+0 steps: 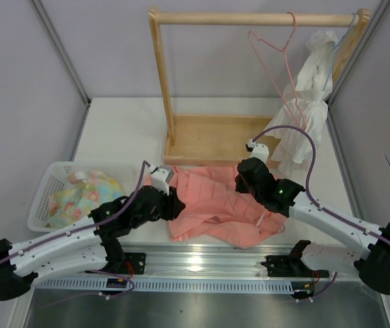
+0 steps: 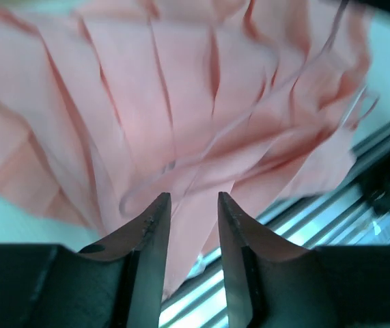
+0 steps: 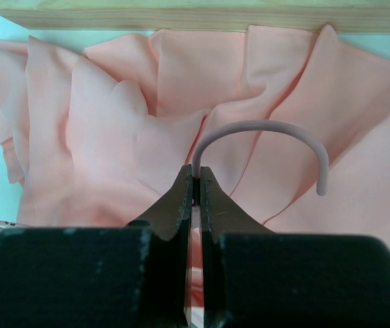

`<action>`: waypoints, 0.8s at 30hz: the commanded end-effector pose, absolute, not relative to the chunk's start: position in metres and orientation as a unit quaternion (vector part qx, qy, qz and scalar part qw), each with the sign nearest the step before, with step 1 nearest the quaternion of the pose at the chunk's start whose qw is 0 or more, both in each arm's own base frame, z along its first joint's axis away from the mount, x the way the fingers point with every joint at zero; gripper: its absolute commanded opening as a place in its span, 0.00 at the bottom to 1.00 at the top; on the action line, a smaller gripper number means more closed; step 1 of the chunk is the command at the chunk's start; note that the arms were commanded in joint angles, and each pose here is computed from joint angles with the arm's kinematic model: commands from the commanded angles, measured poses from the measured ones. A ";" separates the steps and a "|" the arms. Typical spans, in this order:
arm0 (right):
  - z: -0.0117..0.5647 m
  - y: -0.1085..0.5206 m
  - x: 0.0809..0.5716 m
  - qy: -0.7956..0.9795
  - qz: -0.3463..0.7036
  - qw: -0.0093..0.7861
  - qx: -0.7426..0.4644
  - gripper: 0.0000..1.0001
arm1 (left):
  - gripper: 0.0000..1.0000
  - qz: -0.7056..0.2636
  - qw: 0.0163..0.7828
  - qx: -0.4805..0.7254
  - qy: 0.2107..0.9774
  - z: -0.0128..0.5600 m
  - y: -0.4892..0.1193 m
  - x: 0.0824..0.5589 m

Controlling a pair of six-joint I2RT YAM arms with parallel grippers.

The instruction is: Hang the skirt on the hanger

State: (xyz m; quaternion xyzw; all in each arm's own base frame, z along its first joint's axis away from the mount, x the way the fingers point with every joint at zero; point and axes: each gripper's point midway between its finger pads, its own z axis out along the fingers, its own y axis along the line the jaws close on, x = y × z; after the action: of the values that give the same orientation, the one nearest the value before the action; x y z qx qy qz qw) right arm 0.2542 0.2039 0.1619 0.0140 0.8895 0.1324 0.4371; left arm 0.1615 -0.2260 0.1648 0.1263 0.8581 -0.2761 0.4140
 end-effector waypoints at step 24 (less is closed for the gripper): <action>0.170 0.206 0.262 0.880 0.140 0.453 0.015 0.00 | 0.43 -0.145 0.327 0.258 0.897 0.072 -0.253 0.070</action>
State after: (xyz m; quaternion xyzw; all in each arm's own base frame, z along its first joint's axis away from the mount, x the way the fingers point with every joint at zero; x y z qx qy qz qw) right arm 0.2550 0.2060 0.1619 0.0120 0.8892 0.1369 0.4364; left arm 0.0670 -0.2335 0.0567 0.2521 0.9096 -0.1241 0.3061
